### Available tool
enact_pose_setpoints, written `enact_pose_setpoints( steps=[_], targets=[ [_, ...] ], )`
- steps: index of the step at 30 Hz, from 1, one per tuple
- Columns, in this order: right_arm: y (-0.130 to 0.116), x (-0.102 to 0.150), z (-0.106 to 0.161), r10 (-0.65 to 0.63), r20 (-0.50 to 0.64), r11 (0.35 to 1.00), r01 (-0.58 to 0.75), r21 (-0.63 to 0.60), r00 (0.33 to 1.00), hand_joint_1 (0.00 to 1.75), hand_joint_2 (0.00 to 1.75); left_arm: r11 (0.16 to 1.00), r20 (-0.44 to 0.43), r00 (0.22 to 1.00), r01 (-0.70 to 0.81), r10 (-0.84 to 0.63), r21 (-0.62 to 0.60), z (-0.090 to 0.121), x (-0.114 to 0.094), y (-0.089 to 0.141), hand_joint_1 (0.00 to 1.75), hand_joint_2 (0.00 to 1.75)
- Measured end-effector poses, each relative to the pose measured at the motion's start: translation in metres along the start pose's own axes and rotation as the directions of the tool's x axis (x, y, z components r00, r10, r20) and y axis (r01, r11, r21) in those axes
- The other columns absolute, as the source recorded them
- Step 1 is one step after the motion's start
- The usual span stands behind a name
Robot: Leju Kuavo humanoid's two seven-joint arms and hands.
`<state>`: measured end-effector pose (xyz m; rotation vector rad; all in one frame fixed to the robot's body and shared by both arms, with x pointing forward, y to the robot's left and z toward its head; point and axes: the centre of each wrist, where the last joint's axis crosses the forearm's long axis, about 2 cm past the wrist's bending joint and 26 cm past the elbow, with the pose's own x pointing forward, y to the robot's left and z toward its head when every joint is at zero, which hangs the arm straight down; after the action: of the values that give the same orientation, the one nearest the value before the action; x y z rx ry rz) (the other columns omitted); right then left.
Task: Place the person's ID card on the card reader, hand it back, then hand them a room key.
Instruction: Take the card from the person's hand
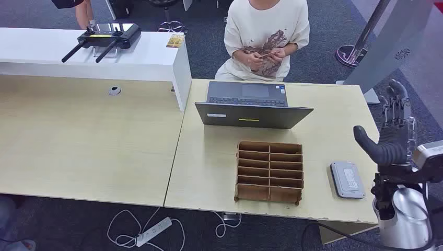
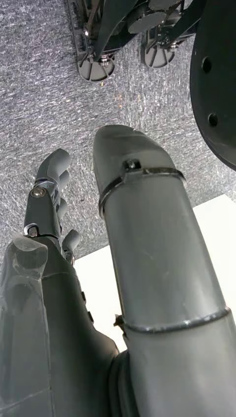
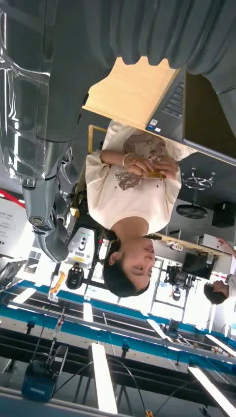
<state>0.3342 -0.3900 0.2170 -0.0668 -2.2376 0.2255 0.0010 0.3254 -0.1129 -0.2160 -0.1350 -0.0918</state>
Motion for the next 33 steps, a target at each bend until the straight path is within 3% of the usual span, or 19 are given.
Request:
enact_pose_setpoints(
  steps=[10, 18, 25, 33],
  targets=[
    [0.000, 0.000, -0.002, 0.000, -0.004, 1.000, 0.000, 0.001, 1.000, 0.00, 1.75, 1.000, 0.001, 1.000, -0.002, 0.002, 0.000, 0.000, 0.000, 0.000, 0.00, 0.00],
    [0.002, 0.003, -0.019, 0.035, 0.000, 0.999, -0.035, 0.014, 0.999, 0.00, 1.75, 1.000, 0.001, 1.000, -0.002, 0.002, 0.000, 0.000, 0.000, 0.000, 0.00, 0.00],
    [0.005, 0.007, -0.041, 0.199, 0.026, 0.980, -0.198, -0.021, 0.980, 0.00, 1.75, 1.000, -0.003, 1.000, 0.001, -0.001, 0.000, 0.000, 0.001, 0.000, 0.00, 0.00],
    [0.012, 0.013, -0.072, 0.411, 0.050, 0.911, -0.409, -0.052, 0.910, 0.00, 1.75, 1.000, -0.005, 1.000, 0.011, -0.011, 0.000, 0.000, 0.002, 0.000, 0.00, 0.00]
  ],
)
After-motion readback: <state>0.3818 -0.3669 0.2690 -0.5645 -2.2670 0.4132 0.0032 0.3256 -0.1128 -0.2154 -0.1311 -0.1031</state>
